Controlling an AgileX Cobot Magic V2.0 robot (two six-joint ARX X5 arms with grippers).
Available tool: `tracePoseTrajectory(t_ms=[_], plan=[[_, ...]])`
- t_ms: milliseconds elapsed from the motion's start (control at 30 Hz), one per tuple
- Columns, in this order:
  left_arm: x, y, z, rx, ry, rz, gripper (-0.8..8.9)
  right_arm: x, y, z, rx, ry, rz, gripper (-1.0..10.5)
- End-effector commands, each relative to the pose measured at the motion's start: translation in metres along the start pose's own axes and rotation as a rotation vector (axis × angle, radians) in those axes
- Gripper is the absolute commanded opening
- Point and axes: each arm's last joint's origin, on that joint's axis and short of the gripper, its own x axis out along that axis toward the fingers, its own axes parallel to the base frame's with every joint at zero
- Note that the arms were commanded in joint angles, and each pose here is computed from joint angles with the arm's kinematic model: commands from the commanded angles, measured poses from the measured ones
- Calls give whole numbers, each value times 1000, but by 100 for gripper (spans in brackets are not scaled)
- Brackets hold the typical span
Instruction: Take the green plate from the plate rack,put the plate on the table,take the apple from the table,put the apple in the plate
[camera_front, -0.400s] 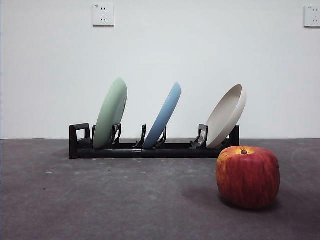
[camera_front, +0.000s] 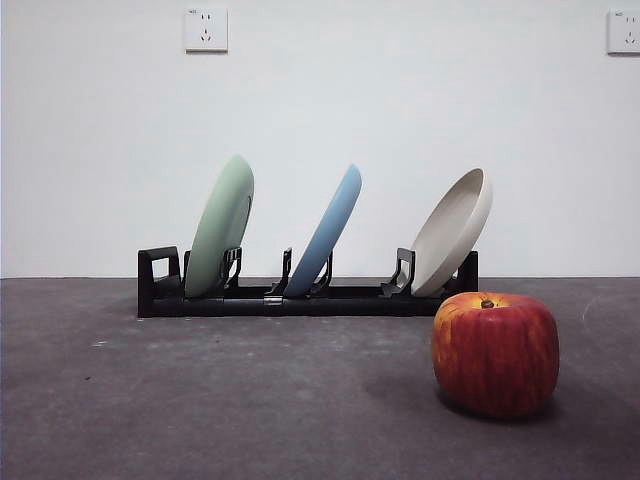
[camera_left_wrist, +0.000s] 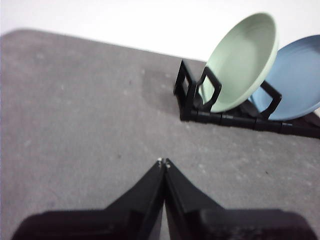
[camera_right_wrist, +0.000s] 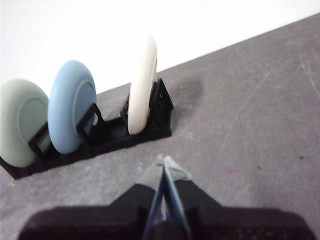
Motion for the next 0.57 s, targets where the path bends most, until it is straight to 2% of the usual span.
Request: tracePoseTrajectory(t_ms=[33,300,567], plan=[[-1,-2,8,-42,-3,-6,-6,1,5,13,15,3,0,-16],[-1,-10,46,-43,-1,-1,-6,20,18,53,20,102,-26,-16],[13,-23,102,-38,37,-32,-6,56,34,87,-22,265,155,-15]])
